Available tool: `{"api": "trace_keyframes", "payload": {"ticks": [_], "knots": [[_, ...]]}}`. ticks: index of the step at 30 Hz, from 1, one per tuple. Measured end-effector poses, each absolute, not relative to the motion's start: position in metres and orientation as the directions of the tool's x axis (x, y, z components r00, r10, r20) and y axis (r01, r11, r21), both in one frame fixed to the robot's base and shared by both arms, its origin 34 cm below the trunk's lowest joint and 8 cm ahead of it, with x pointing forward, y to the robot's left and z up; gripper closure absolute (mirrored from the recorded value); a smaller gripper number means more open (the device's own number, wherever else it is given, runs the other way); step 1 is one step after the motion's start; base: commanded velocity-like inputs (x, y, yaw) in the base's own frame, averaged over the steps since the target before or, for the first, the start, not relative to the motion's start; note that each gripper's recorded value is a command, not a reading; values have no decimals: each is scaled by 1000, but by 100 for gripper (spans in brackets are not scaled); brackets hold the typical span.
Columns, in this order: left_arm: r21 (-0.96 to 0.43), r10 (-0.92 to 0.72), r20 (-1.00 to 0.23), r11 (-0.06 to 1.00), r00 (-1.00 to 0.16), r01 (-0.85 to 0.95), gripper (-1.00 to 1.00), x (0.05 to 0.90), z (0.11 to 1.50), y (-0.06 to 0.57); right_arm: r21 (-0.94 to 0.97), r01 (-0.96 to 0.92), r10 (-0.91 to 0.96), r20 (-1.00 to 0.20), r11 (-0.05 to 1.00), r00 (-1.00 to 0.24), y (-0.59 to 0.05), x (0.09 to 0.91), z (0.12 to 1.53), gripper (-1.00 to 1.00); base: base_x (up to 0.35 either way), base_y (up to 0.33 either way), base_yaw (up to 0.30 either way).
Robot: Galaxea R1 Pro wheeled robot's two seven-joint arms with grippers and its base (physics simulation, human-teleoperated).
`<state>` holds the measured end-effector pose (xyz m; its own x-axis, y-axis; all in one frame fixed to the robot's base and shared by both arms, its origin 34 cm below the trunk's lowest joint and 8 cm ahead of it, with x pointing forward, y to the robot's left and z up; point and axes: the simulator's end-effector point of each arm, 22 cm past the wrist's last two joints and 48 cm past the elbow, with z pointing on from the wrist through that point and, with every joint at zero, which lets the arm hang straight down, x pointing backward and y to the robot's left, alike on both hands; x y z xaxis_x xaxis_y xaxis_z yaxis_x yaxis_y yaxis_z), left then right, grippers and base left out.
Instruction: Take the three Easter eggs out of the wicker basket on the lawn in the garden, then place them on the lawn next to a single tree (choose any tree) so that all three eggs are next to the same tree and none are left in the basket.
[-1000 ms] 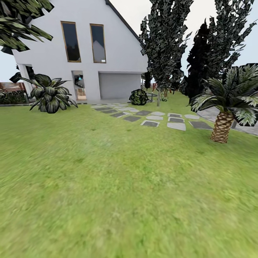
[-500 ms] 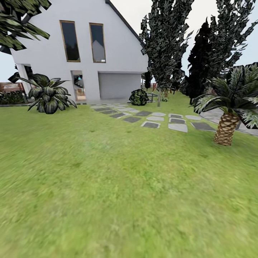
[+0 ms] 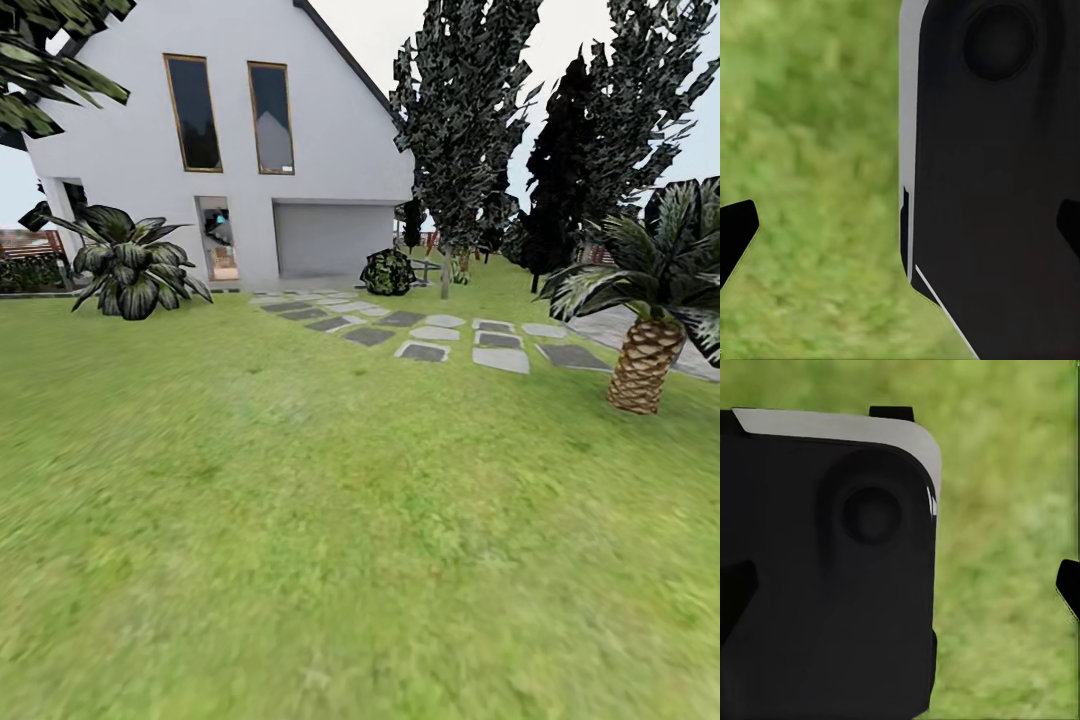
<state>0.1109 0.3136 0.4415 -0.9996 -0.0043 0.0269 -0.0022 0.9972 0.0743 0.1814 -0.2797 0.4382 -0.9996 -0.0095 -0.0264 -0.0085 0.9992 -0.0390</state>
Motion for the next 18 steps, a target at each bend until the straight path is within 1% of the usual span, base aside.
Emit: {"api": "trace_keyframes", "payload": {"ticks": [18], "knots": [[74,-4,27,997,-1000,-2,-100,111,442,314,-38,-9,-10,-27,999,-1000,-280,182,438,-100,335,0,0]]}}
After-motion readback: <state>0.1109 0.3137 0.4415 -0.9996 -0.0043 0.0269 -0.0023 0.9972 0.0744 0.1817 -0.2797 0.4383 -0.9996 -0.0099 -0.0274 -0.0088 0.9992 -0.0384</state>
